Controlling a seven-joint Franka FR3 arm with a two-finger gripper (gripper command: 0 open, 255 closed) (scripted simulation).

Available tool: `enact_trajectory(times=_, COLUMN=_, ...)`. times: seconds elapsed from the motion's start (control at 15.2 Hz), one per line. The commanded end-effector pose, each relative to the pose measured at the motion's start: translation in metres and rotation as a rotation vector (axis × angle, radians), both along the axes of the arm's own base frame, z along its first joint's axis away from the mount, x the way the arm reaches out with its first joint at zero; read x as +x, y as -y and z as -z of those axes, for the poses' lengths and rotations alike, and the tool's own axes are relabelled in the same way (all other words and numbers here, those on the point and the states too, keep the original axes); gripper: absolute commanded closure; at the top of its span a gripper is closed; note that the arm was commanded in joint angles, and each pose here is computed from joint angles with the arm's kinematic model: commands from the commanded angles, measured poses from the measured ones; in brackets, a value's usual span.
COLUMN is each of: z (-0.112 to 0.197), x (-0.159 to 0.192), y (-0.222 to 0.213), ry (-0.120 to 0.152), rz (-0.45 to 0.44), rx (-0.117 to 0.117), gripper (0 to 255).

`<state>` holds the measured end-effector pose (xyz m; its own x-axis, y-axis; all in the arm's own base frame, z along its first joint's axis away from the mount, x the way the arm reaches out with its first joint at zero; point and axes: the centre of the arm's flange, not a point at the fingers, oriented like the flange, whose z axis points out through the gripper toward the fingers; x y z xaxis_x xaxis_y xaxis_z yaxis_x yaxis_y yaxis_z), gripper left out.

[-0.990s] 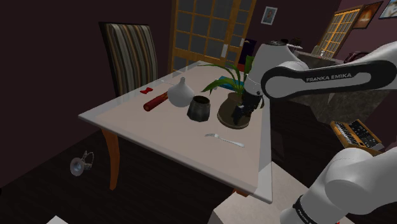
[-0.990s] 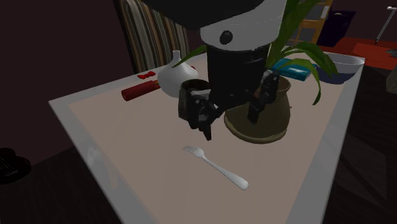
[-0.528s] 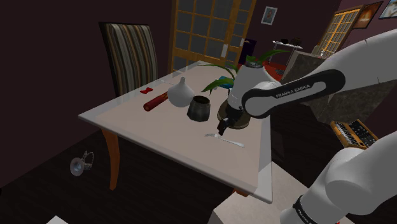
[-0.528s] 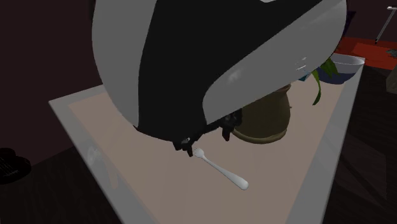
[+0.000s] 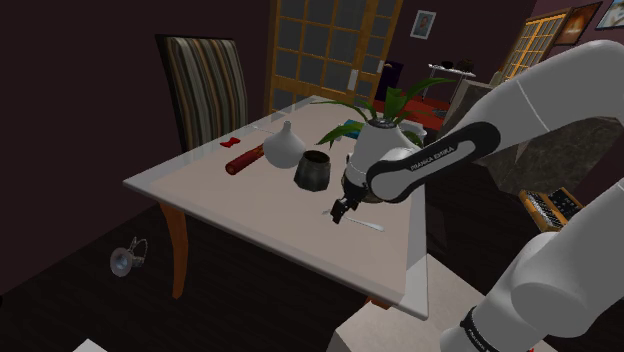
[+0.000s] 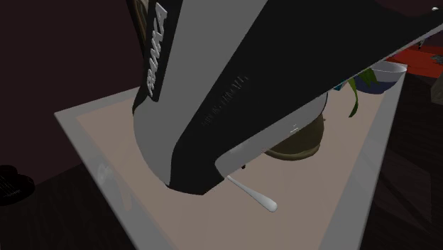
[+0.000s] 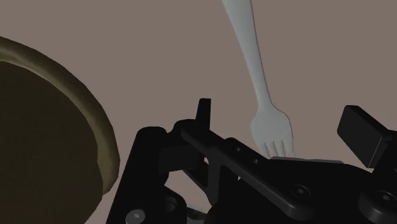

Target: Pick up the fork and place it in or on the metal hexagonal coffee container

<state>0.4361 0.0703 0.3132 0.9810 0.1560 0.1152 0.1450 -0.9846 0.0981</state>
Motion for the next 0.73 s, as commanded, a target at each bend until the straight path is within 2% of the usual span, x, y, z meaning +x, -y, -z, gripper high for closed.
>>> enact_trajectory(times=0.0, z=0.0100, x=0.0012, y=0.0005, ry=0.001, rz=0.000, rx=0.000, gripper=0)
enact_trajectory(times=0.53, z=0.0130, x=0.0016, y=0.0007, ry=0.001, rz=0.000, rx=0.000, gripper=0)
enact_trajectory(times=0.59, z=0.0130, x=0.0016, y=0.0007, ry=0.001, rz=0.000, rx=0.000, gripper=255)
enact_trajectory(times=0.66, z=0.0130, x=0.0016, y=0.0007, ry=0.001, rz=0.000, rx=0.000, gripper=255)
